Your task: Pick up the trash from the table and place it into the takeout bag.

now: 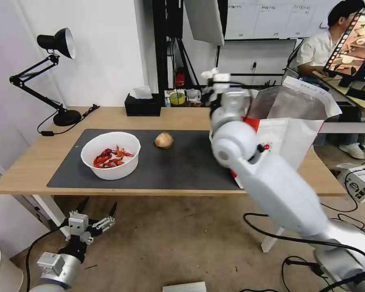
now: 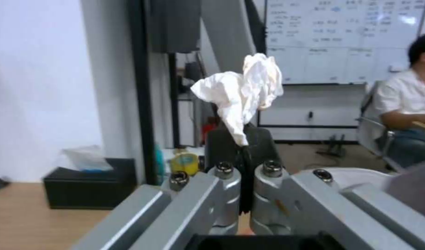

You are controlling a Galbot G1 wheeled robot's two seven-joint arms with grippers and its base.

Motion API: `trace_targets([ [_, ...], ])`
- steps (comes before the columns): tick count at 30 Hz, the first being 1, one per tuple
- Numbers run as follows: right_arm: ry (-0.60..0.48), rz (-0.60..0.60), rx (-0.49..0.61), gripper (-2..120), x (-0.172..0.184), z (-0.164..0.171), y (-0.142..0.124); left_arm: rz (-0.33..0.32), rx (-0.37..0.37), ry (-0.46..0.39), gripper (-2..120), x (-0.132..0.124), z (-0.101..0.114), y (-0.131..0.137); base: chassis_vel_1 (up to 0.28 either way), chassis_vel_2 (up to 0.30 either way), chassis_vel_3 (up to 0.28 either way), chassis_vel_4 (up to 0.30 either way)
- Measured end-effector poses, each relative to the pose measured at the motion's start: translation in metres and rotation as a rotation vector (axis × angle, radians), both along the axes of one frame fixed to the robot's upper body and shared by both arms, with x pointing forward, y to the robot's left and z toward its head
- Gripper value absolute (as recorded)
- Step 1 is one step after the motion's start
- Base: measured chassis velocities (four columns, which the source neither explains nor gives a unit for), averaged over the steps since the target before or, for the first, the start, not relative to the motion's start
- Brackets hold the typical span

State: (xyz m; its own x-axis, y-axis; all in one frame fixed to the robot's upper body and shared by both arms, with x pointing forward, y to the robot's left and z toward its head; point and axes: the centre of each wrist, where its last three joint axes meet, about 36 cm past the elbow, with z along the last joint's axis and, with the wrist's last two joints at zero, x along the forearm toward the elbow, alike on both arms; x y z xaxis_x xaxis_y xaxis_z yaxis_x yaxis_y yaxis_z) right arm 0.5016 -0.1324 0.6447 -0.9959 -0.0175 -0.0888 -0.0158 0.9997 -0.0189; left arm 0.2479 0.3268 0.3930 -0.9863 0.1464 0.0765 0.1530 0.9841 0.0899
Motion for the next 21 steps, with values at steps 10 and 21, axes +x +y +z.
trace_targets([
  [10, 0.073, -0.098, 0.006, 0, -0.006, -0.016, -0.053, -0.017, -0.003, 0.0, 100, 0.002, 0.0, -0.005, 0.0, 0.0, 0.0, 0.0],
  [21, 0.079, -0.13, 0.019, 26, -0.007, -0.014, -0.061, -0.024, -0.004, 0.001, 100, 0.003, 0.0, -0.006, 0.0, 0.0, 0.0, 0.0],
])
